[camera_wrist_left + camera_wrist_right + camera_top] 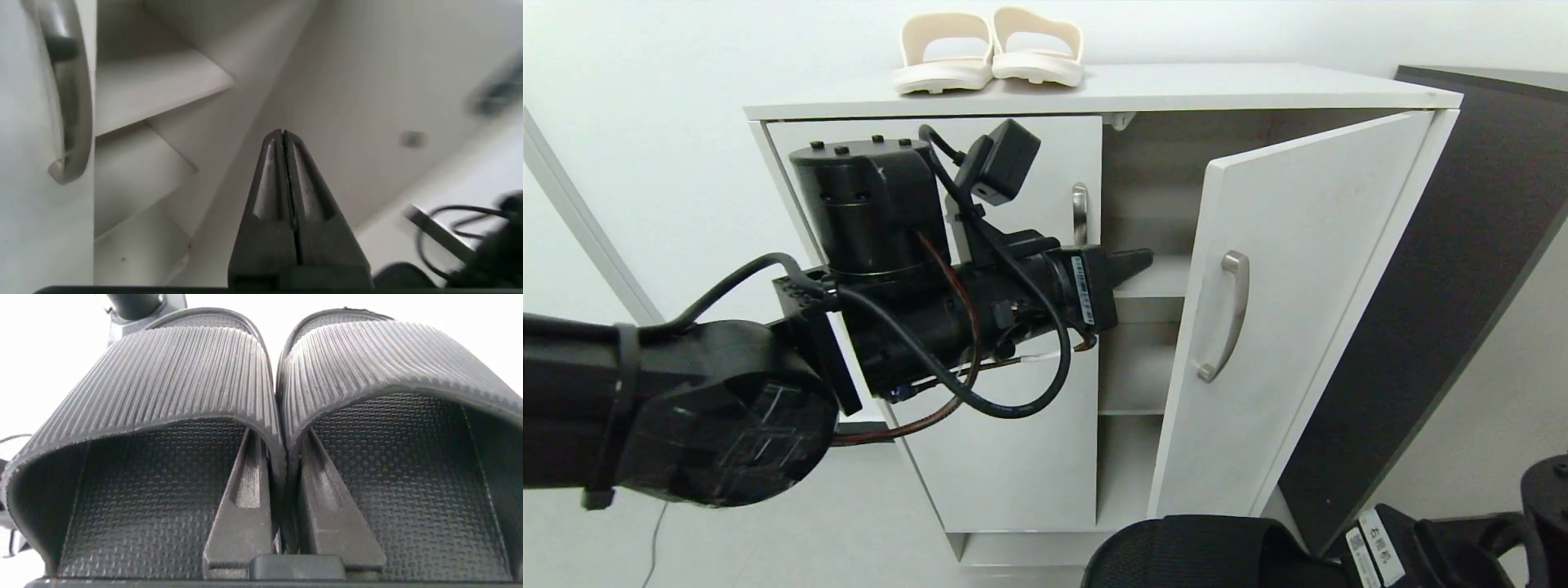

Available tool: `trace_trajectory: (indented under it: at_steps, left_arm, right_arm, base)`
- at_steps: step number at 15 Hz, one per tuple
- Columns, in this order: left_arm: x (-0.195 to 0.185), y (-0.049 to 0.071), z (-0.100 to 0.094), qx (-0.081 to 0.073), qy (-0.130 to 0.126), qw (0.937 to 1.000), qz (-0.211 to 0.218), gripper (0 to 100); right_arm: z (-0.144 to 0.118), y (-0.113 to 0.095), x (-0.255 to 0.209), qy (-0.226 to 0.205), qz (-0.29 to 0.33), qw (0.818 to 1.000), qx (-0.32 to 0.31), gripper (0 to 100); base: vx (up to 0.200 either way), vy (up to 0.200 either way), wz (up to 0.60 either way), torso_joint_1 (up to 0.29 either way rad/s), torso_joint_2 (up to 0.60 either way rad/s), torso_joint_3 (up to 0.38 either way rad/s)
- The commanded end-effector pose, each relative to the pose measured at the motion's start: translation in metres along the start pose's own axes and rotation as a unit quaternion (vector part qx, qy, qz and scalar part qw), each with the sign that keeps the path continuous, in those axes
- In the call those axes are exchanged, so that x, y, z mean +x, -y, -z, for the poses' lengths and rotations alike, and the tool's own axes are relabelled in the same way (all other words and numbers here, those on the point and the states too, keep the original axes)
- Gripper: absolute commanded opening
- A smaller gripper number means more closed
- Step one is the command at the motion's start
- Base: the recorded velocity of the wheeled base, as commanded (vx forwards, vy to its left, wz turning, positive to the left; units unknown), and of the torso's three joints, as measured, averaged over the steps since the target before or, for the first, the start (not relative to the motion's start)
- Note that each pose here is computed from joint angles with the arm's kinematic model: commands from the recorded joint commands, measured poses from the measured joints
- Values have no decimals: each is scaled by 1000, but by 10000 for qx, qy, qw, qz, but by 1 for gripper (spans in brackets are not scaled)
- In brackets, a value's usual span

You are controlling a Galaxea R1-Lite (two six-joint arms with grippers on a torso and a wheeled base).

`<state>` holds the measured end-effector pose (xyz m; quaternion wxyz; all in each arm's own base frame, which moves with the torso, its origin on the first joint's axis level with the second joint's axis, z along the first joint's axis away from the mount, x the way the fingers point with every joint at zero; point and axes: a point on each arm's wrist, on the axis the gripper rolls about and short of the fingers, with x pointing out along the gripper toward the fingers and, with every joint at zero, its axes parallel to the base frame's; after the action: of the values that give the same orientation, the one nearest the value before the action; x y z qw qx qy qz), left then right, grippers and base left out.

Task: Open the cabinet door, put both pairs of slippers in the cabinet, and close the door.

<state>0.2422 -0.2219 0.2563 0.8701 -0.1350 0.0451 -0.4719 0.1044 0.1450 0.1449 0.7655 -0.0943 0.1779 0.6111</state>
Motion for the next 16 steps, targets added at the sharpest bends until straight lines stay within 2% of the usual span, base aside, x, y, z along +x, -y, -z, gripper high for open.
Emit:
trace_trajectory:
  at_steps: [1, 2, 4, 6, 7, 9, 10, 11, 13, 16]
  left_arm:
    - [14, -12, 10, -47, -129, 9998, -113, 0]
    - [17, -15, 10, -51, -111, 9998, -147, 0]
    - [24, -23, 13, -64, -108, 9996, -259, 0]
    - [31, -24, 18, -70, -160, 9996, -242, 0]
    - [34, -15, 21, -65, -195, 9997, -125, 0]
    - [38, 19, 28, -27, -231, 9991, 345, 0]
    - [37, 26, 26, -15, -152, 9993, 345, 0]
    - [37, 27, 25, -11, -104, 9996, 263, 0]
    - [35, 25, 23, -6, -63, 9998, 179, 0]
    - [29, 13, 15, 11, 95, 9998, -198, 0]
  right_arm:
    - [3, -5, -2, -21, -70, 10000, -32, 0]
    - [6, -8, -2, -61, -129, 9999, -51, 0]
    - [8, -13, -1, -100, -251, 9996, -94, 0]
    - [9, -14, -1, -124, -288, 9995, -100, 0]
    - [10, -14, -1, -131, -289, 9994, -105, 0]
    - [12, -14, -1, -163, -302, 9992, -189, 0]
    - [13, -15, -2, -169, -303, 9991, -225, 0]
    - [13, -15, -2, -175, -304, 9991, -245, 0]
    - [13, -15, -2, -168, -304, 9991, -248, 0]
    - [12, -13, 0, -166, -297, 9991, -241, 0]
  base:
    - [0, 0, 0, 0, 0, 0]
    - [0, 0, 0, 0, 0, 0]
    - [-200, 0, 0, 0, 5, 5]
    - [-200, 0, 0, 0, 2, 0]
    - [-200, 0, 0, -12, -7, 7]
    - [-200, 0, 0, -2, 5, 2]
    - [-200, 0, 0, -2, 2, 7]
    - [-200, 0, 0, -2, 2, 2]
    - [0, 0, 0, 0, 0, 0]
    - [0, 0, 0, 0, 0, 0]
